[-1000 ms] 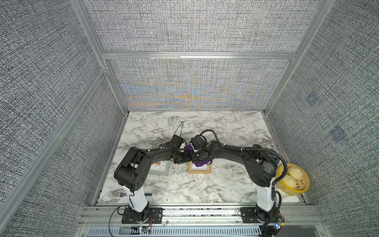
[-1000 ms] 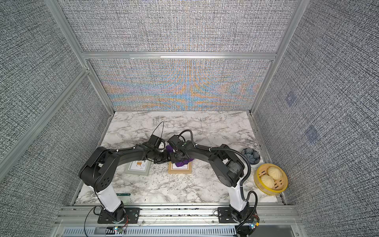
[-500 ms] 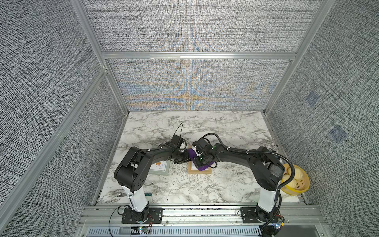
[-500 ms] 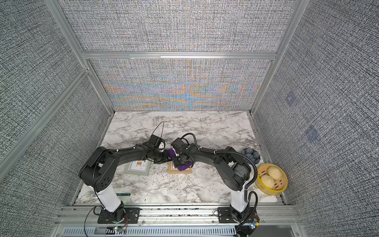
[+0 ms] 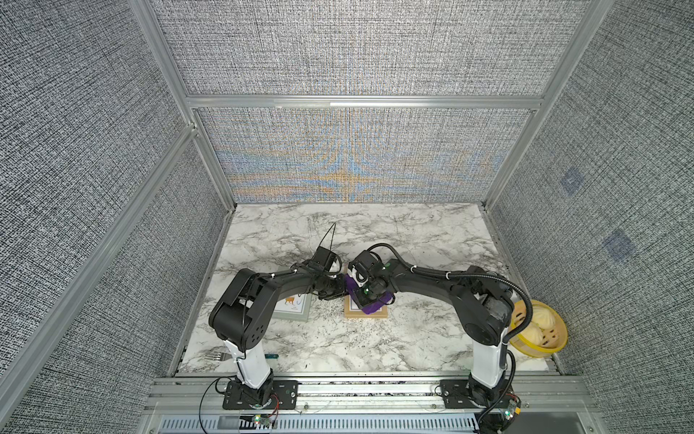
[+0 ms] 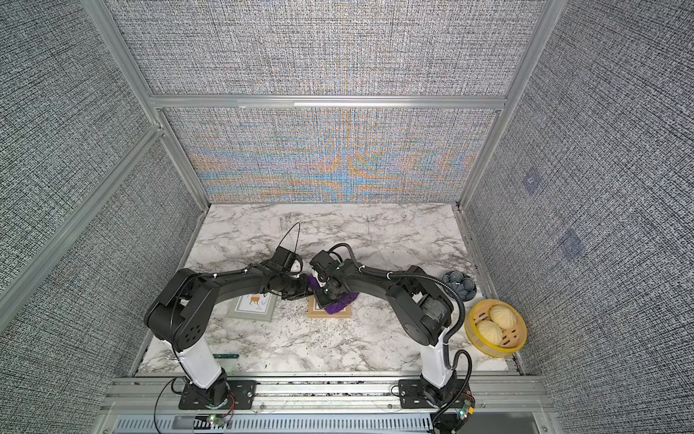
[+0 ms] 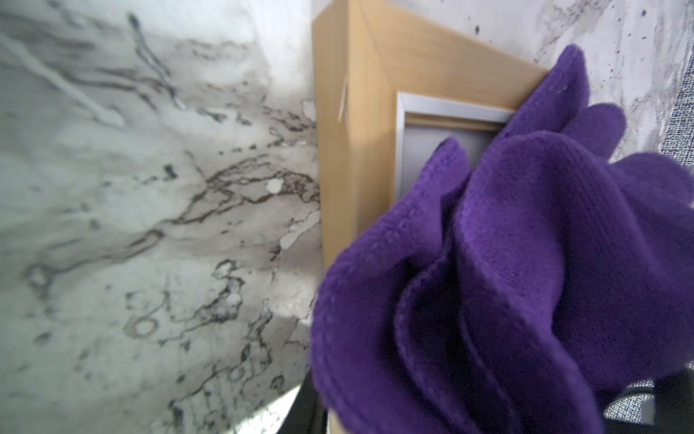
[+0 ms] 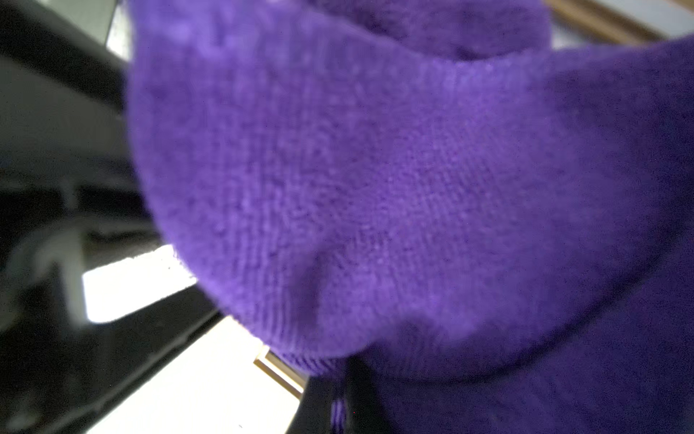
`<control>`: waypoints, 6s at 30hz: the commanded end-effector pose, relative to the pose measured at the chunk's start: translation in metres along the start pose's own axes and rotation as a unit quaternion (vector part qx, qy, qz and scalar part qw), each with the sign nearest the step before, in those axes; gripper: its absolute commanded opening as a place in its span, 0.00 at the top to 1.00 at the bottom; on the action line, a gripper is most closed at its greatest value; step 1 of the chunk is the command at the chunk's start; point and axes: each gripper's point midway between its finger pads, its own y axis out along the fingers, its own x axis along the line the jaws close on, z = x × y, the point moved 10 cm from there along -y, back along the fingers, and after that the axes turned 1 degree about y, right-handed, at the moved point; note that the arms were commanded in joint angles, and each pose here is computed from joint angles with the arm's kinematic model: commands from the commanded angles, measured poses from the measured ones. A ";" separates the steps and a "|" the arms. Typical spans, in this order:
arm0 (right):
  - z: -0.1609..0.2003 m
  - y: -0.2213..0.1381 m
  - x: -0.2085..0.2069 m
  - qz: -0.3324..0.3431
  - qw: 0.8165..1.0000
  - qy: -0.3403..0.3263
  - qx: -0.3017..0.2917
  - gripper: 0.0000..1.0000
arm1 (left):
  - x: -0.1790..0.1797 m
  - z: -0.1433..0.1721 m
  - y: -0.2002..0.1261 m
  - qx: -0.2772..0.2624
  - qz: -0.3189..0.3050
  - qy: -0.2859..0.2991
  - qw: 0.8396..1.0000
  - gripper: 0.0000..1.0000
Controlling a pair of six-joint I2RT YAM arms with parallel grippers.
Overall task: Wipe the picture frame with a cloth
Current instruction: Wipe the dirt from the picture frame.
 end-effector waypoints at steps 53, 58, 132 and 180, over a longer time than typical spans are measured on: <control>-0.039 0.007 -0.025 0.077 0.989 0.084 -0.092 1.00 | 0.042 0.039 0.008 0.098 -0.139 -0.039 0.985 0.91; -0.003 0.013 -0.008 0.037 0.998 0.042 -0.034 1.00 | 0.041 0.038 0.008 0.096 -0.139 -0.041 0.985 0.91; 0.056 -0.015 -0.032 0.041 0.995 -0.083 0.046 1.00 | 0.040 0.035 0.005 0.085 -0.153 -0.046 0.984 0.91; 0.054 -0.103 -0.045 0.021 0.998 -0.007 -0.056 0.47 | 0.040 0.035 0.005 0.084 -0.146 -0.043 0.985 0.91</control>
